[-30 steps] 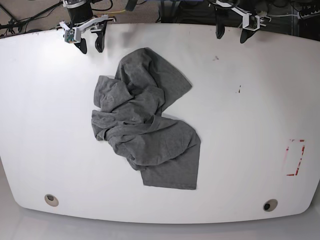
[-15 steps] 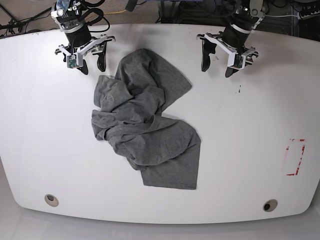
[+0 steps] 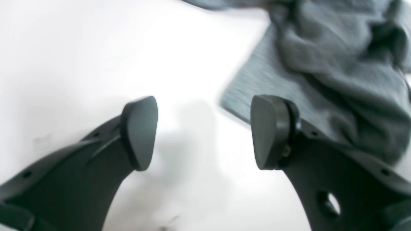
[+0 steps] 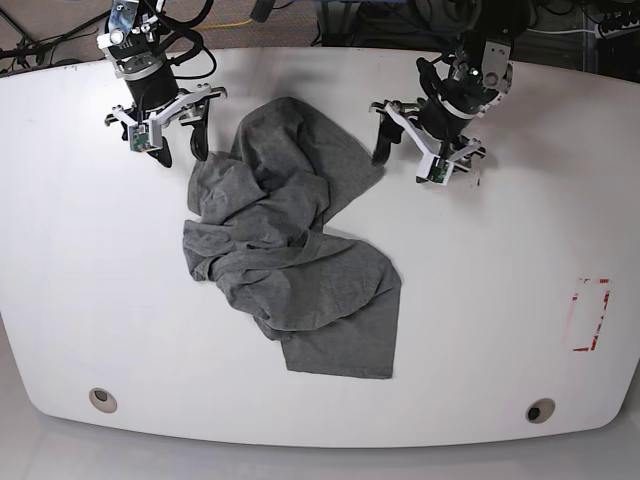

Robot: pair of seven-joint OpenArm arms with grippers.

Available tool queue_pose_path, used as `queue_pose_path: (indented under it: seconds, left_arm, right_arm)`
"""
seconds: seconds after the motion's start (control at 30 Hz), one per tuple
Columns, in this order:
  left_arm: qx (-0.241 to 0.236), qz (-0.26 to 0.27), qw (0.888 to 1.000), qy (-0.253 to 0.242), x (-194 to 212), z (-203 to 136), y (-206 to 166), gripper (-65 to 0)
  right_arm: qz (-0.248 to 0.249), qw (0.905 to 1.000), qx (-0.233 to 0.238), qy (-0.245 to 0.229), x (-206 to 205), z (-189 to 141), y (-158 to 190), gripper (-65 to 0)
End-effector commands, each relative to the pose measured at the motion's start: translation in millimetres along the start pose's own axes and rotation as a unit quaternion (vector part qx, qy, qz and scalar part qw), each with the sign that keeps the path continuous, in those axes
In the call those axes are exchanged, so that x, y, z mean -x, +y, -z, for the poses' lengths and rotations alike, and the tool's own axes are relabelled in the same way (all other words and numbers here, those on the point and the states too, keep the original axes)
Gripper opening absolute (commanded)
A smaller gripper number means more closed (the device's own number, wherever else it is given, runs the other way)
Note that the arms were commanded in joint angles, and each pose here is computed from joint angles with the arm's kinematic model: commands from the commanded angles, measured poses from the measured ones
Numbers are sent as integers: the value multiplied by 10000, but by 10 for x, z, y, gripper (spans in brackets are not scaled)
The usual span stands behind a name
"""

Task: Fold the T-shirt properly
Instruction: 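Lower both grippers toward the crumpled grey T-shirt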

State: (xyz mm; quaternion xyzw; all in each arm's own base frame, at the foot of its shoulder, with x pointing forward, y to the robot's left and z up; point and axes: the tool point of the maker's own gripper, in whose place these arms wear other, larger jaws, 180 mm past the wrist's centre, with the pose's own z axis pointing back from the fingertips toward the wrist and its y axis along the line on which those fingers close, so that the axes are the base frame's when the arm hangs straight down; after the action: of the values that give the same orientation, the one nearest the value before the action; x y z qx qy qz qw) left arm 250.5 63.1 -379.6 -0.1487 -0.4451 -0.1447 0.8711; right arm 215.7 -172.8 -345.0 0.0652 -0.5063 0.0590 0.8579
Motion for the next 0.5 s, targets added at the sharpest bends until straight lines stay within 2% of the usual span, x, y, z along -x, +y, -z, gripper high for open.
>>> queue_pose_path:
  seconds: [0.0,0.2,0.33,0.47]
  left_arm:
    - [173,117,9997,-153,-113,77,-41,-228]
    - [177,100,9998,41,-29,273,38,-228]
    - [374,122,9989,257,113,363,-84,-228]
    - [565,251,9977,261,65,469,-198,-228]
  right_arm:
    - [-7,9998,-28,-222,-117,-21,9,-325]
    - [-7,9997,-20,-237,-128,-16,5,-325]
    - [-8,9998,-14,-221,-117,-27,3,-325]
    - [3,9997,-20,-223,-116,-21,9,-325]
